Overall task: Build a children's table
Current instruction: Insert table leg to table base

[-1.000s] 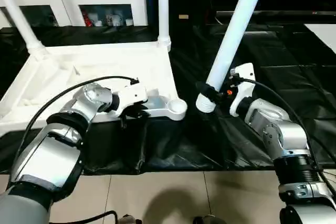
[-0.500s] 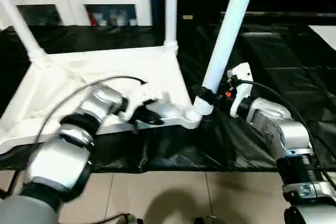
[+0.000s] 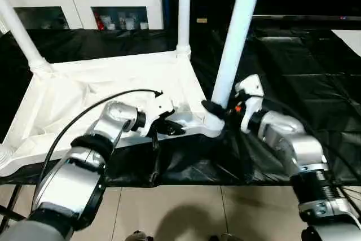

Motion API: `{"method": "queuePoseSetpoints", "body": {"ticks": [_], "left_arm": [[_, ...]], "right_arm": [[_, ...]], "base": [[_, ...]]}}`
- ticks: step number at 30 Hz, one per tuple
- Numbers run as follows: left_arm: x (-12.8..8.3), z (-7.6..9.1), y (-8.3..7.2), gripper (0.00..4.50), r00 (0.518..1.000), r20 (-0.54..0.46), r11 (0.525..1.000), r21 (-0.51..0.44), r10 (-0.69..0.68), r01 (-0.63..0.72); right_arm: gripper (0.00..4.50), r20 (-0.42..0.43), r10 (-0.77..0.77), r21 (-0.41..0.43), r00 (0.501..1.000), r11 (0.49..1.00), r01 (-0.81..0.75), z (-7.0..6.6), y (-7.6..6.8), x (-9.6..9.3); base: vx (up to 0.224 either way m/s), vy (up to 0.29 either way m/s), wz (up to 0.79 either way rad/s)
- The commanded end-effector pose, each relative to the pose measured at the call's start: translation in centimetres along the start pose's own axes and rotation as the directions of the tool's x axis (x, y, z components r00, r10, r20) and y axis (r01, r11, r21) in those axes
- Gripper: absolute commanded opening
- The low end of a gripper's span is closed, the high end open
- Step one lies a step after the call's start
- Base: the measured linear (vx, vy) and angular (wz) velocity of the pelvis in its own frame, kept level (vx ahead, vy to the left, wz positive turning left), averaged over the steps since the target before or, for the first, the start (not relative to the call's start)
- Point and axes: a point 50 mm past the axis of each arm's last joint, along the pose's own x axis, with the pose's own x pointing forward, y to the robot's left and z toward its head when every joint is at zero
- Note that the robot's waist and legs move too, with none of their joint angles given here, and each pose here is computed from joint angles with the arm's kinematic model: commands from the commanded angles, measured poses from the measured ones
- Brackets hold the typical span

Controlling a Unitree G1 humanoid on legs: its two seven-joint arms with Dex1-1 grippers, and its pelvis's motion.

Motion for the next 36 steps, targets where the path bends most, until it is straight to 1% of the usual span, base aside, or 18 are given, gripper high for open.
{"method": "queuePoseSetpoints", "body": {"ticks": [1,9,14,16,18,20,22,23,24,25,26,28,29,30,31,33,34,36], "left_arm": [[0.1,-0.1,-0.3,0.00,1.000,-0.007,1.000,0.025,-0.018,0.018],[0.2,-0.1,-0.5,0.00,1.000,0.013,0.999,0.041,-0.024,0.024],[0.1,0.0,-0.5,0.00,1.000,0.021,0.999,0.039,-0.010,0.009],[0.1,0.0,-0.4,0.00,1.000,0.027,0.999,0.034,-0.005,0.005],[0.1,0.0,-0.4,0.00,1.000,0.026,1.000,0.031,0.004,-0.004],[0.1,0.0,-0.3,0.00,1.000,0.025,0.999,0.028,0.014,-0.015],[0.1,0.0,-0.3,0.00,0.999,0.028,0.999,0.026,0.021,-0.021],[0.1,0.0,-0.2,0.00,0.999,0.029,0.999,0.025,0.028,-0.028],[0.1,0.0,-0.2,0.00,0.999,0.029,0.999,0.025,0.028,-0.029],[0.1,0.1,-0.2,0.00,0.999,0.029,0.999,0.025,0.032,-0.032],[0.1,0.1,-0.2,0.00,0.999,0.027,0.999,0.026,0.036,-0.037],[0.1,0.1,-0.1,0.00,0.999,0.026,0.999,0.026,0.037,-0.038],[0.1,0.1,-0.1,0.00,0.999,0.025,0.999,0.027,0.038,-0.039],[0.1,0.1,-0.1,0.00,0.999,0.022,0.999,0.031,0.037,-0.038],[0.1,0.1,-0.1,0.00,0.999,0.022,0.999,0.031,0.037,-0.038],[0.0,0.2,0.0,0.00,0.999,0.011,0.998,0.047,0.033,-0.034],[0.0,0.2,0.0,0.00,1.000,0.007,0.998,0.054,0.030,-0.031],[-0.1,0.2,0.0,0.00,1.000,0.005,0.998,0.055,0.029,-0.029]], "right_arm": [[1.89,-0.032,-0.018,-0.016,0.999,1.000,0.017,-0.6,-0.2,0.0],[1.89,-0.025,-0.046,0.024,0.999,0.999,0.046,-1.2,-0.6,0.3],[1.89,-0.004,-0.041,0.095,0.999,0.995,0.041,-1.9,-0.8,-0.1],[1.89,0.010,-0.057,0.143,0.998,0.988,0.054,-2.3,-0.9,-0.5],[1.89,0.035,-0.080,0.209,0.996,0.975,0.071,-3.0,-1.1,-1.0],[1.89,0.053,-0.096,0.250,0.994,0.965,0.080,-3.6,-1.1,-1.2],[1.89,0.059,-0.103,0.266,0.993,0.960,0.084,-4.2,-0.9,-1.4],[1.89,0.060,-0.110,0.276,0.992,0.957,0.089,-4.8,-0.7,-1.4],[1.89,0.060,-0.110,0.277,0.992,0.957,0.089,-4.8,-0.7,-1.5],[1.89,0.059,-0.114,0.280,0.992,0.956,0.093,-5.2,-0.6,-1.5],[1.89,0.045,-0.123,0.271,0.991,0.957,0.106,-5.9,-0.2,-1.6],[1.89,0.039,-0.125,0.264,0.991,0.958,0.110,-6.2,-0.1,-1.6],[1.89,0.010,-0.114,0.218,0.993,0.970,0.109,-6.5,0.4,-1.5],[1.89,-0.010,-0.102,0.176,0.995,0.979,0.102,-6.5,0.7,-1.4],[1.89,-0.010,-0.102,0.176,0.995,0.979,0.102,-6.5,0.7,-1.4],[1.89,-0.049,-0.069,0.088,0.996,0.993,0.073,-6.2,1.1,-1.1],[1.89,-0.062,-0.056,0.060,0.997,0.996,0.060,-6.1,1.2,-0.9],[1.89,-0.071,-0.045,0.037,0.996,0.998,0.048,-5.7,1.2,-0.7]], "base": [[0.000,0.000,0.00],[0.000,0.000,0.00],[0.000,0.000,0.00],[0.000,0.000,0.00],[0.000,0.000,0.00],[0.000,0.000,0.00],[0.000,0.000,0.00],[0.000,0.000,0.00],[0.000,0.000,0.00],[0.000,0.000,0.00],[0.000,0.000,0.00],[0.000,0.000,0.00],[0.000,0.000,0.00],[0.000,0.000,0.00],[0.000,0.000,0.00],[0.000,0.000,0.00],[0.000,0.000,0.00],[0.000,0.000,0.00]]}}
